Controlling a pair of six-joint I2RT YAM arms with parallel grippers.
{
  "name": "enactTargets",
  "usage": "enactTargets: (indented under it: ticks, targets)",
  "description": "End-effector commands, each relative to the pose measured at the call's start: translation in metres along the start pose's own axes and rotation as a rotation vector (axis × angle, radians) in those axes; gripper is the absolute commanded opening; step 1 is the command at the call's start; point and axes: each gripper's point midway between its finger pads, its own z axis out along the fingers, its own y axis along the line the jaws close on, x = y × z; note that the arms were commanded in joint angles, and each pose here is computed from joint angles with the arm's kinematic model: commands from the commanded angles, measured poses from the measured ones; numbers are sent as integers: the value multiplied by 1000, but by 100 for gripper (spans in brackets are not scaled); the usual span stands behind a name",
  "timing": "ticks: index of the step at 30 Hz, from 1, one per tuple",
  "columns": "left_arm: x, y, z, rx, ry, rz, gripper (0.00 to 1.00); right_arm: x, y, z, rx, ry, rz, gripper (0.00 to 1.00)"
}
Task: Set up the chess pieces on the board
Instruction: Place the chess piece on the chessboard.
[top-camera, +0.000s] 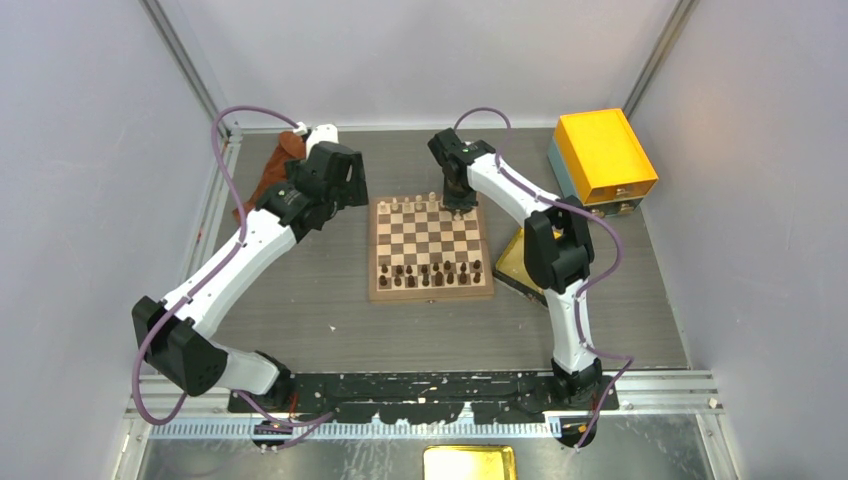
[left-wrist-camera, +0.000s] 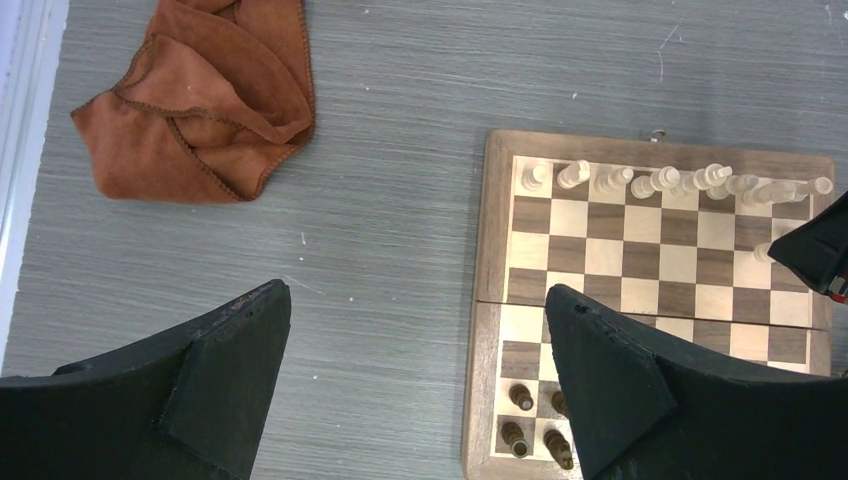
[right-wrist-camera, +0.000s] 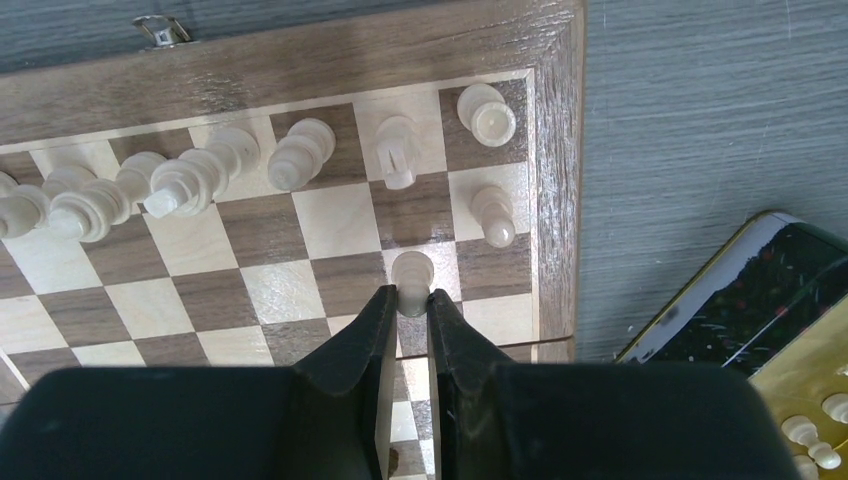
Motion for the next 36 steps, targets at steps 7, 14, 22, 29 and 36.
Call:
enactTargets:
  ticks: [7,14,22,29,36]
  targets:
    - [-12,-6,0,22,-47,-13,99,-18,6,8,-40,-49,19,1]
    - [-11,-7,0,24,-45,-6,99,-19,5,12,-38,-56,22,1]
    - [-11,-9,1,25,-44,-1,98,-17,5,16,-33,-48,14,1]
    - [-8,-8,2,23,-40,3,99,-15,3,21,-25,-46,9,1]
    - [-6,-9,2,24,-34,6,99,-13,0,24,-14,-45,5,10]
